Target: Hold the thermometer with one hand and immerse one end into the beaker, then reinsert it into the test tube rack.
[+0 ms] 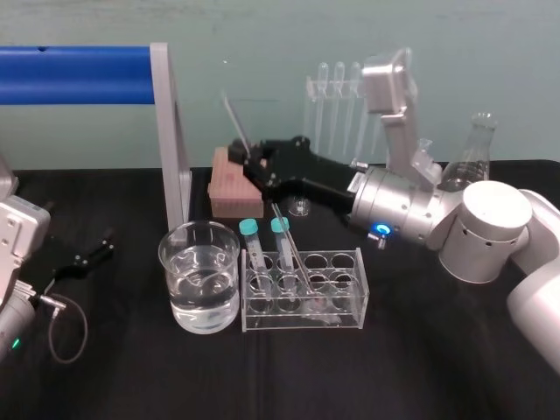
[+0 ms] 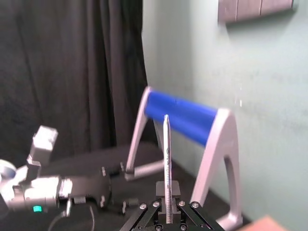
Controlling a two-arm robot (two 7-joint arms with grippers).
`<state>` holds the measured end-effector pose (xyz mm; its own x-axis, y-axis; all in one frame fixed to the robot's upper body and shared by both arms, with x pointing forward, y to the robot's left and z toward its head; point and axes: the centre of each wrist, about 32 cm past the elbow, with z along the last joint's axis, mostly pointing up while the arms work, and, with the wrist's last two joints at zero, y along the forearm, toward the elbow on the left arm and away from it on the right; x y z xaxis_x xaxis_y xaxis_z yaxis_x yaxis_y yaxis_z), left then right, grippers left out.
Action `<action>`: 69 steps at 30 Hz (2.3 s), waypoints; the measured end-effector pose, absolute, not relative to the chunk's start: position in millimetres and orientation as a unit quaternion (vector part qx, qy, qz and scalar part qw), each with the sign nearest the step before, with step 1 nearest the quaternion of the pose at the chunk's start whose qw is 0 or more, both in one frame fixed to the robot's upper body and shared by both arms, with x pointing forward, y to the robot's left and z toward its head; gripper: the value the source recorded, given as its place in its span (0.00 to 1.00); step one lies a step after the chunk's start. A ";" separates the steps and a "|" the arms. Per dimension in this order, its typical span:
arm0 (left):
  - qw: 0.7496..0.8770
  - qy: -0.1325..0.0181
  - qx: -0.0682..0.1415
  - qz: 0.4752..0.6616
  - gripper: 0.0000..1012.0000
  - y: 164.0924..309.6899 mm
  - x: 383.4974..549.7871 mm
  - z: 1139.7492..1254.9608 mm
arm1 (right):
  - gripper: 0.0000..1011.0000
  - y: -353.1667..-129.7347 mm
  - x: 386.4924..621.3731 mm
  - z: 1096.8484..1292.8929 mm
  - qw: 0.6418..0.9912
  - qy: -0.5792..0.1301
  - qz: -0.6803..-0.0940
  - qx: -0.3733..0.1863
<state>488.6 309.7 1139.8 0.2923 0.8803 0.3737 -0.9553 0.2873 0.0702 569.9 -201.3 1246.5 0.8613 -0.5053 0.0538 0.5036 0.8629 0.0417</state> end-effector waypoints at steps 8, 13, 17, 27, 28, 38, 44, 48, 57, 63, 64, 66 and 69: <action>0.791 -0.132 0.142 0.580 1.00 309.7 488.6 1139.8 | 0.05 -216.5 558.2 1255.7 0.957 -0.068 -0.258 0.117; 0.791 -0.132 0.141 0.580 1.00 309.7 488.7 1139.8 | 0.06 -227.2 549.6 1266.9 0.947 -0.071 -0.260 0.173; 0.791 -0.132 0.142 0.580 1.00 309.7 488.6 1139.8 | 0.05 -231.5 546.9 1276.9 0.944 -0.074 -0.259 0.192; 0.791 -0.132 0.142 0.580 1.00 309.7 488.6 1139.8 | 0.05 -236.5 554.5 1318.3 0.946 -0.087 -0.246 0.193; 0.791 -0.132 0.142 0.580 1.00 309.7 488.6 1139.8 | 0.05 -236.0 555.9 1320.8 0.946 -0.089 -0.244 0.192; 0.791 -0.132 0.141 0.580 1.00 309.7 488.6 1139.8 | 0.05 -198.6 583.9 1342.7 0.958 -0.096 -0.184 0.198; 0.791 -0.132 0.141 0.580 1.00 309.7 488.6 1139.8 | 0.05 -157.2 602.8 1334.1 0.967 -0.085 -0.132 0.200; 0.791 -0.132 0.142 0.580 1.00 309.7 488.6 1139.7 | 0.05 -139.5 615.7 1319.5 0.972 -0.072 -0.118 0.191; 0.791 -0.132 0.142 0.580 1.00 309.7 488.6 1139.8 | 0.05 -127.0 631.6 1277.5 0.981 -0.030 -0.113 0.157; 0.791 -0.132 0.141 0.580 1.00 309.7 488.6 1139.8 | 0.05 -128.2 632.2 1249.7 0.984 -0.009 -0.118 0.136; 0.791 -0.132 0.141 0.580 1.00 309.7 488.6 1139.8 | 0.05 -128.2 632.1 1247.1 0.984 -0.008 -0.118 0.133; 0.791 -0.132 0.141 0.580 1.00 309.7 488.6 1139.8 | 0.05 -128.0 631.5 1242.3 0.985 -0.006 -0.118 0.129; 0.791 -0.132 0.141 0.580 1.00 309.6 488.6 1139.8 | 0.05 -128.3 629.6 1231.7 0.986 -0.004 -0.118 0.120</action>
